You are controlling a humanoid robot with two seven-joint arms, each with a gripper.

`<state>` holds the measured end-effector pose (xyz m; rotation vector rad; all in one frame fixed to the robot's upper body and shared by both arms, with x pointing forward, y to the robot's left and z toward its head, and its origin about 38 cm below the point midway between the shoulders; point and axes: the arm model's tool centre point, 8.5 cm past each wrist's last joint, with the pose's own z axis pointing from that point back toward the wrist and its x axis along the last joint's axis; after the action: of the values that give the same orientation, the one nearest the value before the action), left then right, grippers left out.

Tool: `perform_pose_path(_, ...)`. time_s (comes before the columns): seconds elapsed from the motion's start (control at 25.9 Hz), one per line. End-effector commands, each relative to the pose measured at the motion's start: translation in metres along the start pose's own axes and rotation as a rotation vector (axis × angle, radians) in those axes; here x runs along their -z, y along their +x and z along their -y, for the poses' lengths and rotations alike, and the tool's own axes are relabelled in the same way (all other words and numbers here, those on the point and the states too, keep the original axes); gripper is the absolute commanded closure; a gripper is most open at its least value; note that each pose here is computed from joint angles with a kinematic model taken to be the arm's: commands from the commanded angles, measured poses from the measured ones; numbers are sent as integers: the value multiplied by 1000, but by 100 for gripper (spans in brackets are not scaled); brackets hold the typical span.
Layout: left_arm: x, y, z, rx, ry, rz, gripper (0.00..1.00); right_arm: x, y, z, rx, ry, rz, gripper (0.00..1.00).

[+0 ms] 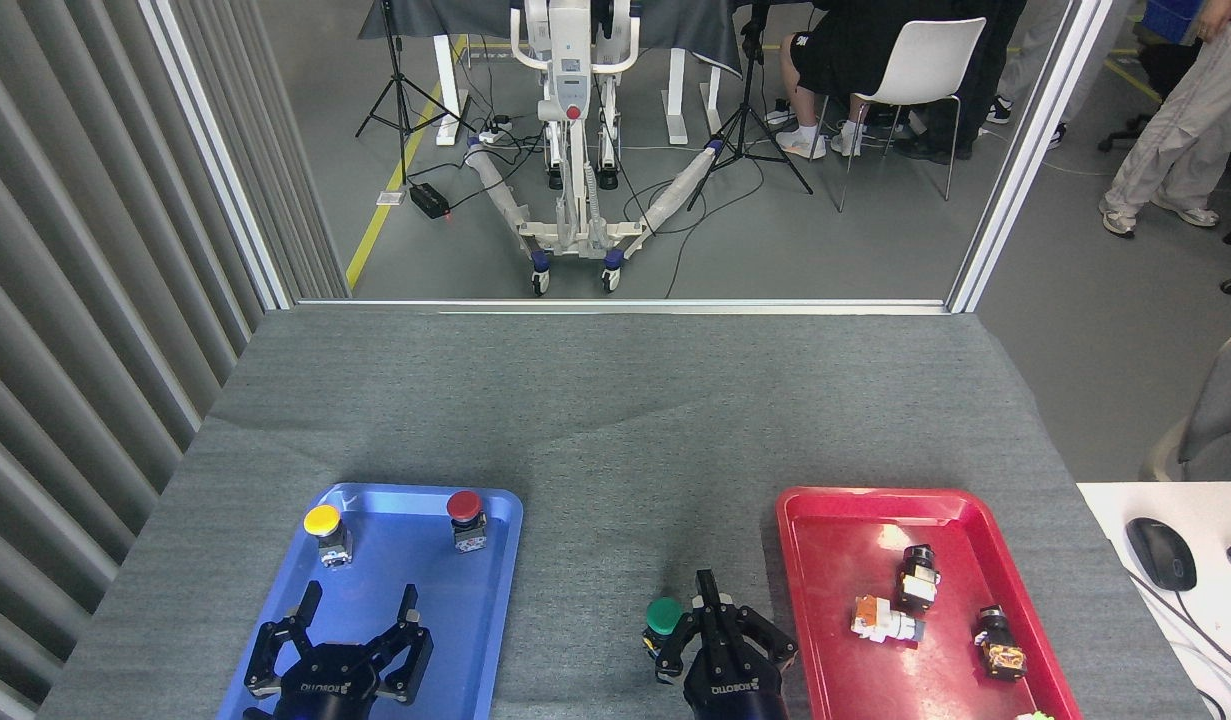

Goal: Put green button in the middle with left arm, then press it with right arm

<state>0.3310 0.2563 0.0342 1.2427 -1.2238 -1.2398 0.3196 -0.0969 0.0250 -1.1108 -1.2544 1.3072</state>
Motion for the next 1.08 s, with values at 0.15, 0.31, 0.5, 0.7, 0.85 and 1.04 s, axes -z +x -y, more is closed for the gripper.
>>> perform_pose_path(0.15, 1, 1, -1, -9, 3, 6, 1, -19, -54, 6, -30, -52, -131, 0)
perform_pose_path(0.31, 1, 2, -1, -7, 4, 14, 1, -30, -71, -3, -41, -20, -170, 0)
perform_pose_path(0.5, 4, 6, -5, -12, 18, 32, 1, -38, -91, -5, -49, -15, -206, 0)
perform_pose_path(0.7, 4, 5, -6, -13, 20, 29, 1, -39, -95, -5, -54, -13, -208, 0)
perform_pose_path(0.85, 5, 3, -7, -19, 23, 19, 1, -39, -95, -5, -55, -13, -208, 0)
perform_pose_path(1.04, 3, 2, -6, -18, 18, 16, 1, -39, -96, -5, -56, -14, -209, 0)
